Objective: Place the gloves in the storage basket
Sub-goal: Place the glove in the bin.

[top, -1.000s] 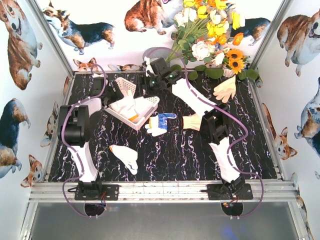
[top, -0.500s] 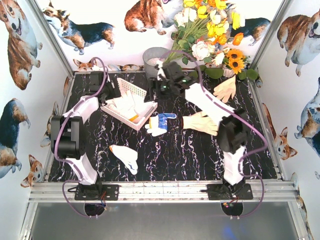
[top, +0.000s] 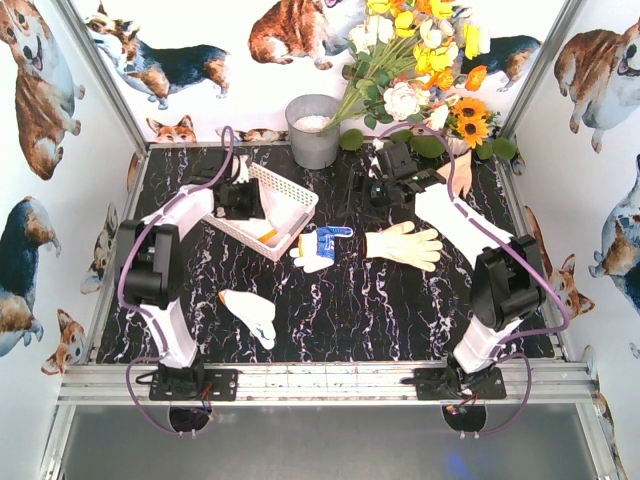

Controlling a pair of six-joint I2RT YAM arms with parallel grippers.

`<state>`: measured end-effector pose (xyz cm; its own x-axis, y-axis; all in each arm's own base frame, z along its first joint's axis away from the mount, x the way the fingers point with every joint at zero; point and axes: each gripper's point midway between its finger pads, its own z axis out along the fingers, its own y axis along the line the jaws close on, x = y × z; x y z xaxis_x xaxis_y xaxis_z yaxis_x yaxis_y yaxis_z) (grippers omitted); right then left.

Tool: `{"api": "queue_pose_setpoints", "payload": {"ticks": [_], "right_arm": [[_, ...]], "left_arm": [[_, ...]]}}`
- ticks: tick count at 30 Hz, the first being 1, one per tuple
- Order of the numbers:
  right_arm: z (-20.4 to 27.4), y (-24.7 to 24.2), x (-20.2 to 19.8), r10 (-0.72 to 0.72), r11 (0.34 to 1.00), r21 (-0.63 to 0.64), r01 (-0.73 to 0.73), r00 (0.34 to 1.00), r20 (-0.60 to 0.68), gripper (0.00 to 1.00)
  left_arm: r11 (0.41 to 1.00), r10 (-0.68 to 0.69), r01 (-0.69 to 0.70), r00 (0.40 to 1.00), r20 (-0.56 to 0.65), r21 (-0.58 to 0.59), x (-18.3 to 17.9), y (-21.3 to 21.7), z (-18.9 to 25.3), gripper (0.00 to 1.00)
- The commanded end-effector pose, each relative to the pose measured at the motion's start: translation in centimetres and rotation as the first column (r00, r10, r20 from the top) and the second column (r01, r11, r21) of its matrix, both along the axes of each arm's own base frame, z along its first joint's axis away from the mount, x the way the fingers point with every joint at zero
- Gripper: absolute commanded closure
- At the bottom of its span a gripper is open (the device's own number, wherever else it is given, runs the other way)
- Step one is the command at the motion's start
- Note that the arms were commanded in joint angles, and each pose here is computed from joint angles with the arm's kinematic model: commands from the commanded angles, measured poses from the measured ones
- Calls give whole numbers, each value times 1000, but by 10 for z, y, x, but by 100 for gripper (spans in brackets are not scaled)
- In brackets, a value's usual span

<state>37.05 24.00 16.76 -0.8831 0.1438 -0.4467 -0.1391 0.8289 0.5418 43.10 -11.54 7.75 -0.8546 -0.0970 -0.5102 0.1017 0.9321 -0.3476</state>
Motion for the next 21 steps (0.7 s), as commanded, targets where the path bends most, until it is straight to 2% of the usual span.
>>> {"api": "queue_pose_setpoints", "payload": {"ticks": [1,6,12,16,21], "right_arm": [[28,-8,-4,-19,1000,21,17,996,82,35],[32,-13,-5,-30,999,42,27,996,81,35],[29,-17,-3,-32,999,38,29,997,74,35],[25,-18,-5,-30,999,36,28,997,66,35],[28,-19,-5,-32,999,38,29,997,76,35]], "left_arm": [[999,-36,35,994,-107,-11,-11,-7,-16,56],[997,-56,48,987,-153,-53,-11,-20,-30,56],[983,-130,107,979,-154,-150,-11,-61,-32,56],[971,-100,67,986,-133,-228,-4,-74,-33,57],[972,-35,13,995,-88,-237,9,-74,-32,57]]}}
